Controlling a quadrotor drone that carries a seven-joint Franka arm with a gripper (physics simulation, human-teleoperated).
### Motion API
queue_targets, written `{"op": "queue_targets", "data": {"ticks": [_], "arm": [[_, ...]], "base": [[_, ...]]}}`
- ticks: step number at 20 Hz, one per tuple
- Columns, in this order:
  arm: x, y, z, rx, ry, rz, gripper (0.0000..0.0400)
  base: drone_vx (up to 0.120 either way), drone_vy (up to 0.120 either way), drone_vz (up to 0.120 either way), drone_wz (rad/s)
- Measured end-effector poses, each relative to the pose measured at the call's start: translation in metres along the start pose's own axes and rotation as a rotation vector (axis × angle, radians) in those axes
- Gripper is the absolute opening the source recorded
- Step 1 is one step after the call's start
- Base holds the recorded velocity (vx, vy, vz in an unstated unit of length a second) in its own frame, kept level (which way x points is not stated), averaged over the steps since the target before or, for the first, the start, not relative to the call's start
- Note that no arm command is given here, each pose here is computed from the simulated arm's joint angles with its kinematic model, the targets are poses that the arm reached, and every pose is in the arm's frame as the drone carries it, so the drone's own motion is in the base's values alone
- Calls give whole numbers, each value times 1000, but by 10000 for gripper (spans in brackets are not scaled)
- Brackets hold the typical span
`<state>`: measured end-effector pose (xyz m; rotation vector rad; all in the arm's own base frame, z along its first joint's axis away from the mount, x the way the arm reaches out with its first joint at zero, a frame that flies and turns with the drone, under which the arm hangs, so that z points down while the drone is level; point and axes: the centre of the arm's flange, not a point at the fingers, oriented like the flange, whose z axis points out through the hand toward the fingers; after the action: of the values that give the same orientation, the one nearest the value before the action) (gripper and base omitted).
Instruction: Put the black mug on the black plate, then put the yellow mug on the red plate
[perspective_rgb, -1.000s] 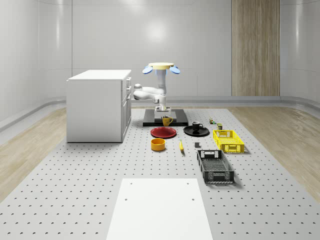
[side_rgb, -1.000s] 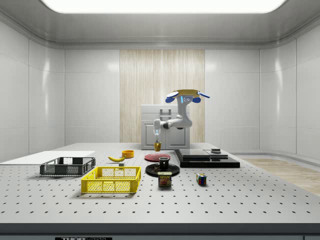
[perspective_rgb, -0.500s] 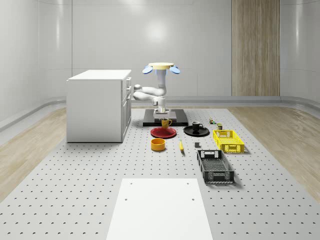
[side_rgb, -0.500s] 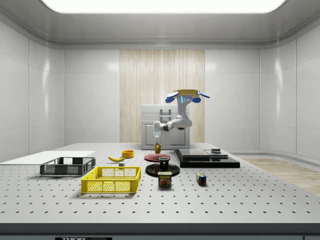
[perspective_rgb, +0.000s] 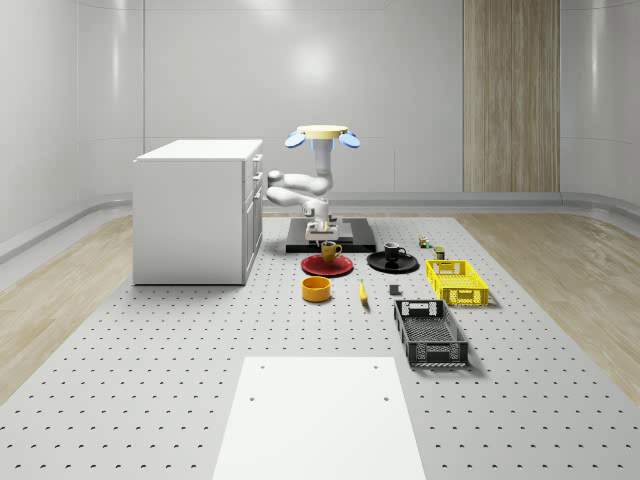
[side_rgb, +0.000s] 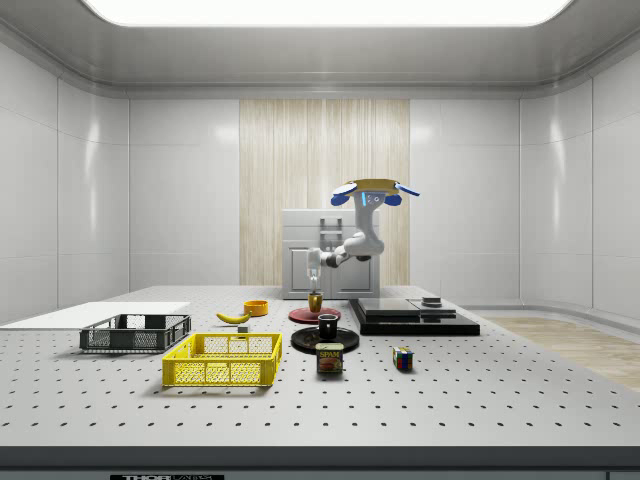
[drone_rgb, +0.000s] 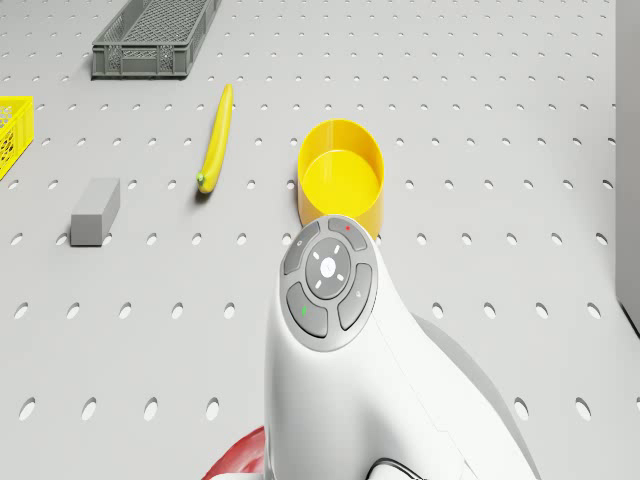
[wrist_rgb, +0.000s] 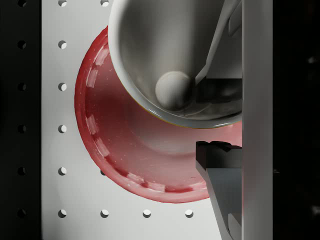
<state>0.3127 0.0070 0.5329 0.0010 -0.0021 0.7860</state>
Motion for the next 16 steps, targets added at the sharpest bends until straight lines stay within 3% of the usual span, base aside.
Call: {"op": "queue_targets", "data": {"ticks": [1,2,4,7,11,16], "arm": [[0,0,3,0,0,0,110],[0,0,5,0,0,0,174],[0,0,8,0,0,0,263],[1,1,3,0,0,0,335],[1,1,-11,0,0,0,376],[1,1,-26,0,0,0,393]], "base": [[0,0,0,0],[0,0,0,0],[0,0,0,0],[0,0,0,0],[0,0,0,0],[0,0,0,0]]}}
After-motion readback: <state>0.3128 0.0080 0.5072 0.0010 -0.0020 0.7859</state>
